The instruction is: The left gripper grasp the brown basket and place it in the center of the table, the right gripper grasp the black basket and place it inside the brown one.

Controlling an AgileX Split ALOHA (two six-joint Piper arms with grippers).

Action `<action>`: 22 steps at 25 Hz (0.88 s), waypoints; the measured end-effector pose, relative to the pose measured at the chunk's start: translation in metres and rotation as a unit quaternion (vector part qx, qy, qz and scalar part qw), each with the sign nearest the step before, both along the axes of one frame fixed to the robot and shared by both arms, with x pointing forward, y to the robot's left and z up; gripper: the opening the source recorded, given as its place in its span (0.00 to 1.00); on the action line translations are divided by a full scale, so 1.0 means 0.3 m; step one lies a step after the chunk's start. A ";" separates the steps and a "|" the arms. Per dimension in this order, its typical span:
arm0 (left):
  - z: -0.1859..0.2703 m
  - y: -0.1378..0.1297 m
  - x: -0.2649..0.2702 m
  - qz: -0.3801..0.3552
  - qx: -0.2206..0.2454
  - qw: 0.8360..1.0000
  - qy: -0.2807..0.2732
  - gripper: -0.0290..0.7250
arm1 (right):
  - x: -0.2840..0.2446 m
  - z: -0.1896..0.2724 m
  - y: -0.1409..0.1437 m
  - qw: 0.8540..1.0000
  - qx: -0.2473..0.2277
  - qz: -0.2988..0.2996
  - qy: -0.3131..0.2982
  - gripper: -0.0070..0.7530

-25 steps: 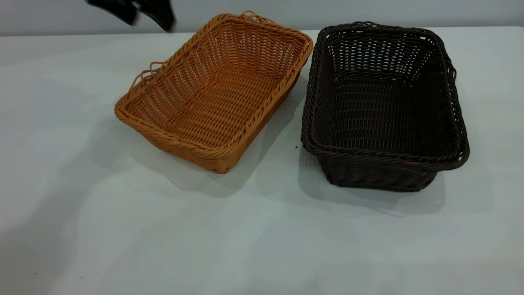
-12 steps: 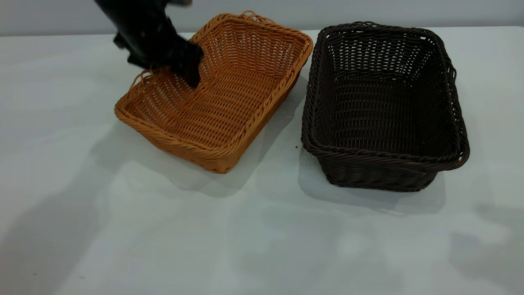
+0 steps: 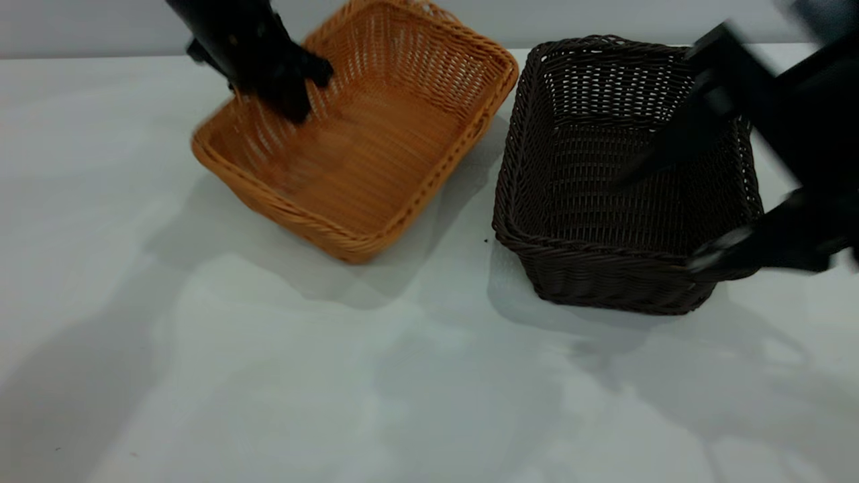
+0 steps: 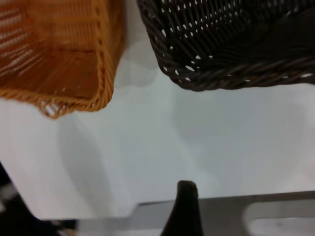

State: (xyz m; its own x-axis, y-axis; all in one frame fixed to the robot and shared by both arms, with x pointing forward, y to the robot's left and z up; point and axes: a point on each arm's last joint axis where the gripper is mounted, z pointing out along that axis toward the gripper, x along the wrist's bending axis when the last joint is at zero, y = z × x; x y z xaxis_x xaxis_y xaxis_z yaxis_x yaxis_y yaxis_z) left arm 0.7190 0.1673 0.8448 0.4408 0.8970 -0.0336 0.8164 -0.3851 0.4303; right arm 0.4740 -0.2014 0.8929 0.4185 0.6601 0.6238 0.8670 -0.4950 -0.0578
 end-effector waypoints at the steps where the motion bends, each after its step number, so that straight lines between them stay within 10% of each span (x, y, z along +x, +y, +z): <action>1: 0.037 0.010 0.005 0.000 0.000 1.000 -0.010 0.17 | 0.007 -0.026 0.011 1.000 0.007 -0.017 0.011 0.76; 22: 0.275 0.026 0.011 -0.015 -0.005 0.997 -0.080 0.16 | 0.212 -0.271 -0.025 0.980 -0.138 -0.134 0.041 0.69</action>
State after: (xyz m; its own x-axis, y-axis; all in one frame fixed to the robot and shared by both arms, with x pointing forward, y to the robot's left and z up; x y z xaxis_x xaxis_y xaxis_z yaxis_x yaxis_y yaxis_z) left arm 0.7222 0.1752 0.9272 0.4677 0.8833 0.0304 0.7249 -0.4031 0.5586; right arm 0.5377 -0.2090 0.8116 0.6415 0.6585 0.3935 0.7016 -0.7111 0.0462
